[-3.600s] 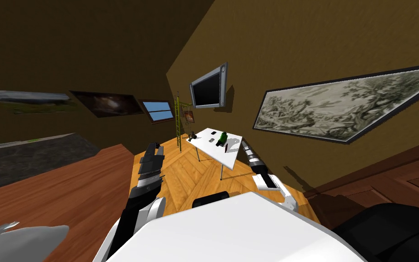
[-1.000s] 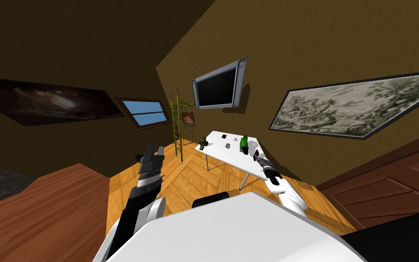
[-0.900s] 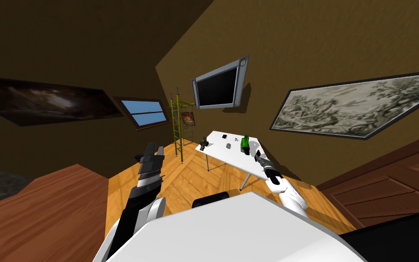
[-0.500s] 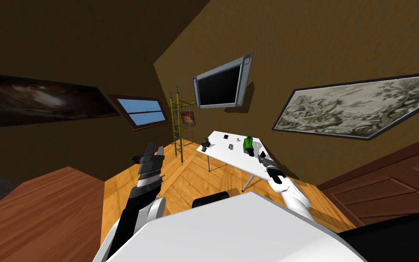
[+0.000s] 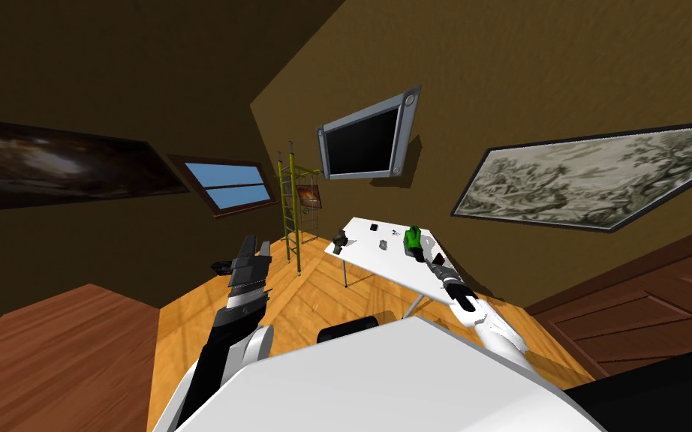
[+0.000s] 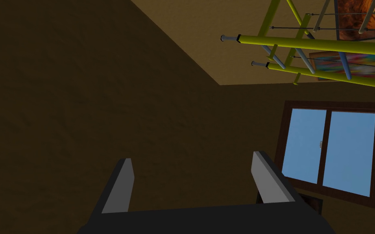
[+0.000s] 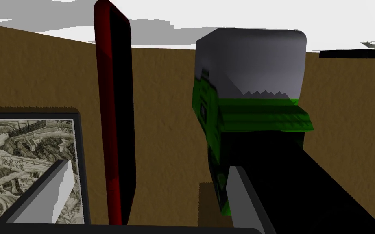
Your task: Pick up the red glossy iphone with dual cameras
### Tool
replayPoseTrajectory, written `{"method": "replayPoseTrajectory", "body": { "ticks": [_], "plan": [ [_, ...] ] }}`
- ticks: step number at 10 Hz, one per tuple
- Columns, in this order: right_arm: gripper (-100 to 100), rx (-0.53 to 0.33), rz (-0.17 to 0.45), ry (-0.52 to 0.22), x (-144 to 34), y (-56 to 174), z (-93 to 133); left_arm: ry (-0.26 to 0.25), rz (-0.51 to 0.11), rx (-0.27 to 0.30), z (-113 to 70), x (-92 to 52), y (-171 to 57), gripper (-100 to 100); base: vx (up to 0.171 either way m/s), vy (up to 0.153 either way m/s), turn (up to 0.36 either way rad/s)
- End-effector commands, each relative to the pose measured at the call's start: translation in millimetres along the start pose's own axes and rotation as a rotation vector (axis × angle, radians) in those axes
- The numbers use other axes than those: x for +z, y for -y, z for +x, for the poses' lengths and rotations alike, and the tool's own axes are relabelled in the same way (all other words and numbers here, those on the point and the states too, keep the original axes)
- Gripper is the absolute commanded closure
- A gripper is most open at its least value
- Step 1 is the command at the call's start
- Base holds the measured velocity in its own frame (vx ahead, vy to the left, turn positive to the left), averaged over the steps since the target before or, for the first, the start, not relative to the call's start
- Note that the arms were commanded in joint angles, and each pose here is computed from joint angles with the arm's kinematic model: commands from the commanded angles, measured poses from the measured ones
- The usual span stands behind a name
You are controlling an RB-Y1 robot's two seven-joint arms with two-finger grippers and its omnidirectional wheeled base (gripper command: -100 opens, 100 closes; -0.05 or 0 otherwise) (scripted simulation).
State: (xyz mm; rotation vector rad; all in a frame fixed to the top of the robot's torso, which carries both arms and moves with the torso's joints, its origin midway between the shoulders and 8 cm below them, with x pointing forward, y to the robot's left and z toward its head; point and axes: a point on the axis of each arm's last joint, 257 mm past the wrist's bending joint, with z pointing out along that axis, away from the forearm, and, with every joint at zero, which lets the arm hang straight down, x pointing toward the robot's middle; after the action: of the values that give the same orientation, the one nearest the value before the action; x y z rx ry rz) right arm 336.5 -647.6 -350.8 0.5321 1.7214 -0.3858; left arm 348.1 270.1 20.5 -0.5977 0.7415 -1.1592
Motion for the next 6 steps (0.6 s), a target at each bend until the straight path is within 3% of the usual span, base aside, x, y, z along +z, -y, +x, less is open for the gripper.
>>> {"method": "replayPoseTrajectory", "body": {
  "ticks": [1,2,3,4,6],
  "plan": [
    [-100,0.01,-0.031,-0.012,-4.0,0,10,0.0,0.0,0.0,0.0,0.0,0,0,0.129,0.022,-0.054],
    [-100,0.039,-0.033,0.003,-4.1,0,6,0.0,0.0,0.0,0.0,0.0,0,0,0.062,0.019,-0.009],
    [-100,-0.01,-0.063,-0.027,-11.1,8,18,0.0,0.0,0.0,0.0,0.0,0,0,0.128,0.038,-0.064],
    [-100,0.019,-0.075,-0.025,-13.9,6,22,0.0,0.0,0.0,0.0,0.0,0,0,0.132,0.035,-0.059],
    [-100,0.059,-0.069,-0.007,-13.7,8,17,0.0,0.0,0.0,0.0,0.1,0,0,0.03,0.007,0.005]
  ]
}}
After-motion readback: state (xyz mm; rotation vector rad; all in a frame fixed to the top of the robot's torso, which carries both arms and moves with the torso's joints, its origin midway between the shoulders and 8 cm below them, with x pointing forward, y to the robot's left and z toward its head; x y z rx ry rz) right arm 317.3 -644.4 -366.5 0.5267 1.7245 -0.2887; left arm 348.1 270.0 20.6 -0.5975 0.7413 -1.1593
